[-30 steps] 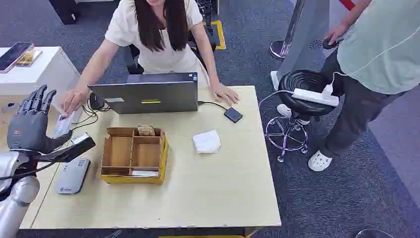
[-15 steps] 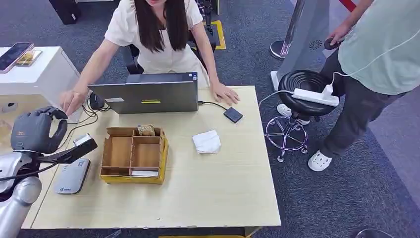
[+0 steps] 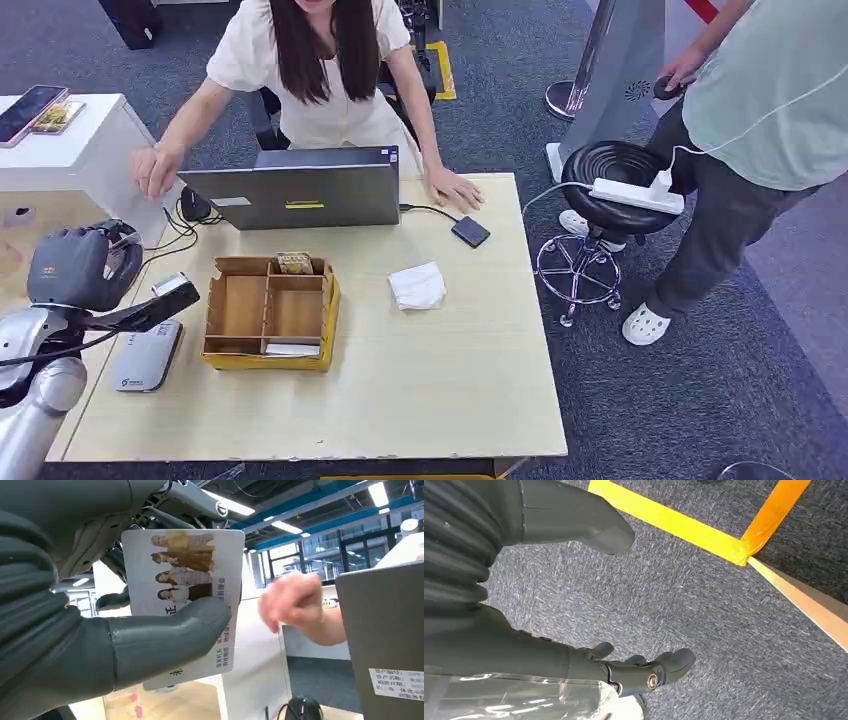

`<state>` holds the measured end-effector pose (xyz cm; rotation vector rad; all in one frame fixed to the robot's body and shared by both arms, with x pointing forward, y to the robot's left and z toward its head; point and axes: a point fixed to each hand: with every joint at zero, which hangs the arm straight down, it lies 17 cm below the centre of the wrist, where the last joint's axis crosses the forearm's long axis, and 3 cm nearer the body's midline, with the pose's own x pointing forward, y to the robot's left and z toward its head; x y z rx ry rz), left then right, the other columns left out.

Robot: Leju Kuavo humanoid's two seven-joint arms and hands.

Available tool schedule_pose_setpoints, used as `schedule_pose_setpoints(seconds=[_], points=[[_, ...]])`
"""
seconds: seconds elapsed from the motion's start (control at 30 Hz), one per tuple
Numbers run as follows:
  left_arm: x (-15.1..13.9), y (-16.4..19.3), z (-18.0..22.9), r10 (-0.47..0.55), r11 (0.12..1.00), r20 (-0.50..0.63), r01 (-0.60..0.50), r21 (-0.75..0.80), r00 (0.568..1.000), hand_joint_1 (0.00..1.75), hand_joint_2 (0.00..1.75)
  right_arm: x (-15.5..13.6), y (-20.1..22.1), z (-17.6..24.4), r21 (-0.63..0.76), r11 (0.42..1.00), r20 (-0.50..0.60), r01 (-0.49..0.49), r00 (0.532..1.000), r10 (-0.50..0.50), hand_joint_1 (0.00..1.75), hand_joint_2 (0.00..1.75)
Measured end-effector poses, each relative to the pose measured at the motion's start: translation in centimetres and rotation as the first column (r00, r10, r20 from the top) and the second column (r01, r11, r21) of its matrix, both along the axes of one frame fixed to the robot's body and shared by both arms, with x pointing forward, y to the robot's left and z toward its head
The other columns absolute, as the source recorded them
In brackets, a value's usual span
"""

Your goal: Pass the card to the sensor for recognition and then transmit it.

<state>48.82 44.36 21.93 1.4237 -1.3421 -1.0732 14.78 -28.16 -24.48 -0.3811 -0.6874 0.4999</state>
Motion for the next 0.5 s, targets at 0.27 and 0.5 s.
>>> schedule_pose_setpoints(seconds=[0.27, 0.5], points=[[0.2, -1.5, -0.6, -0.084, 0.976, -0.017, 0.078, -0.205, 0.996, 1.69, 1.75, 0.0, 0.0, 0.0, -0.001, 1.0, 0.001, -0.004, 1.0, 0.004, 0.0, 1.75], [0.8, -1.2, -1.5, -0.131, 0.863, -0.058, 0.086, -0.498, 0.99, 1.68, 1.75, 0.2, 0.0, 0.1, -0.011, 1.0, 0.005, -0.012, 1.0, 0.012, 0.0, 1.75]])
